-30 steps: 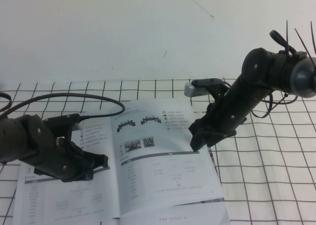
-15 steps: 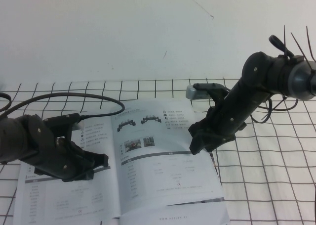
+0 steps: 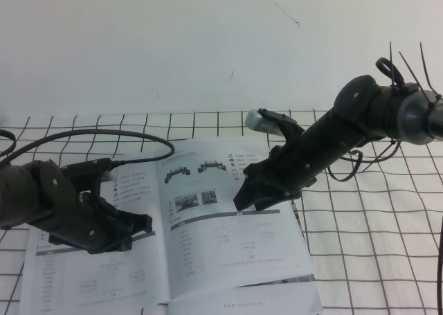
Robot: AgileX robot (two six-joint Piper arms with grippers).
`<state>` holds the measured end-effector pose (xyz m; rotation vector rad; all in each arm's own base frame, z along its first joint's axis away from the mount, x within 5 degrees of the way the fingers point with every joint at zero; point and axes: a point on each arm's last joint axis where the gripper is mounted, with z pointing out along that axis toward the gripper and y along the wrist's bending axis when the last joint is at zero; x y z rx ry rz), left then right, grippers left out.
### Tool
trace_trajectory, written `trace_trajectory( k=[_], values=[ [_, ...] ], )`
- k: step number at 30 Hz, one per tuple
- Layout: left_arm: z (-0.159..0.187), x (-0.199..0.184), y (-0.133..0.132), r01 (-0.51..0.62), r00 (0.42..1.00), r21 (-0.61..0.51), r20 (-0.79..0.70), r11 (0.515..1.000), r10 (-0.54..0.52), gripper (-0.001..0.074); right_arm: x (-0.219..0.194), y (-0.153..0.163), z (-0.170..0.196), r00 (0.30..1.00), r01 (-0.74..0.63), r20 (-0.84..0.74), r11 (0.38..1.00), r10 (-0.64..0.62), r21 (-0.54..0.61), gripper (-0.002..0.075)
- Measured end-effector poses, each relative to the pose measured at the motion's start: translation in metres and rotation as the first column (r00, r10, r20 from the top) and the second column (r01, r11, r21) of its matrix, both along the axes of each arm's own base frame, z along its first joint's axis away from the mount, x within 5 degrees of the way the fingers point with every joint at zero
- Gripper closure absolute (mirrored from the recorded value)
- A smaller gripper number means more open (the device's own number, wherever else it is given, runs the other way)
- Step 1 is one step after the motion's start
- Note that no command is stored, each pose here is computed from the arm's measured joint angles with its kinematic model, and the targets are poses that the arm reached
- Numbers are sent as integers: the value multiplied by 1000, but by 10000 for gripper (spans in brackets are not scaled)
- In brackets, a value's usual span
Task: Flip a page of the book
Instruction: Open the closed book
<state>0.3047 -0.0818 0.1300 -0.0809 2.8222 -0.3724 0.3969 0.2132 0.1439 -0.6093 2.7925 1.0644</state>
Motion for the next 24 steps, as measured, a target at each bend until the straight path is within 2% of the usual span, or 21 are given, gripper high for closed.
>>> trace_trajectory(
  k=[4, 11, 13, 16, 24],
  values=[
    [0, 0, 0, 0, 1000, 0, 0, 1000, 0, 737, 0, -3, 2, 999, -33, 10, 998, 34, -49, 339],
    [0, 0, 0, 0, 1000, 0, 0, 1000, 0, 737, 4, -21, 14, 995, -84, 20, 952, 94, -295, 339],
    [0, 0, 0, 0, 1000, 0, 0, 1000, 0, 737, 3, -25, 14, 995, -89, 7, 939, 97, -332, 339],
    [0, 0, 0, -2, 1000, -1, 0, 1000, 2, 737, 1, -25, 8, 994, -105, -28, 934, 101, -342, 339],
    [0, 0, 0, -2, 1000, -1, 0, 1000, 2, 737, 0, -15, -1, 992, -123, -68, 959, 110, -255, 339]
  ],
)
